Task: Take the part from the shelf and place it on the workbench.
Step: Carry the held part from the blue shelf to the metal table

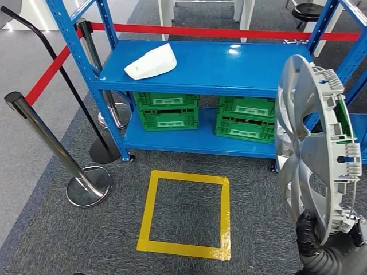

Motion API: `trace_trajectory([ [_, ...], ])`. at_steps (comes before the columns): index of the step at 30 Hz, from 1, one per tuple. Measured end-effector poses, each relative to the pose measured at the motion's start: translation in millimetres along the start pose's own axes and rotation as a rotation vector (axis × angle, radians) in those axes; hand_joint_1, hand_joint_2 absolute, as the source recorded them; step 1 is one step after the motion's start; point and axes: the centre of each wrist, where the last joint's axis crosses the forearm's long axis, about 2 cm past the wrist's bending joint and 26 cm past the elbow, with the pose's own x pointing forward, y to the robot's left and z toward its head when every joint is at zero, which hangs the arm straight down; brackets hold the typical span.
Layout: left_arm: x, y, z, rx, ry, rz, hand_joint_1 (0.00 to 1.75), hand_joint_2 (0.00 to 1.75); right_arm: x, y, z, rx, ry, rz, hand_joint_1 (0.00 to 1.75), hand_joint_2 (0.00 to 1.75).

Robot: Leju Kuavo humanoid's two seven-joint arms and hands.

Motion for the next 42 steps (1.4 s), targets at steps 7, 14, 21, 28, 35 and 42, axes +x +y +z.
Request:
trace_trajectory([
  [7,1.0,3.3,-0.7,0.006,0.0,-0.005,0.0,0.0,0.5,0.2,0.6,0.009,-0.007,0.008,1.75,1.75],
  [14,2.5,3.8,-1.6,0.006,-0.002,-0.008,0.0,0.0,0.6,0.0,1.1,0.011,-0.008,0.01,1.75,1.75],
  [21,2.7,4.4,-1.7,0.007,-0.001,-0.011,0.0,0.0,0.1,0.3,1.4,0.011,-0.004,0.007,1.75,1.75],
  [28,1.6,3.3,-1.1,0.001,0.002,-0.022,0.0,0.0,-1.6,-0.7,1.1,-0.002,0.014,-0.008,1.75,1.75],
  [35,1.9,1.1,-1.1,-0.006,0.002,-0.026,0.0,0.0,-3.7,-3.1,1.7,-0.002,0.021,0.0,1.75,1.75],
  [42,4.4,-0.4,-2.4,-0.014,-0.003,-0.028,0.0,0.0,-4.7,-4.2,1.1,0.005,0.023,-0.008,1.75,1.75],
])
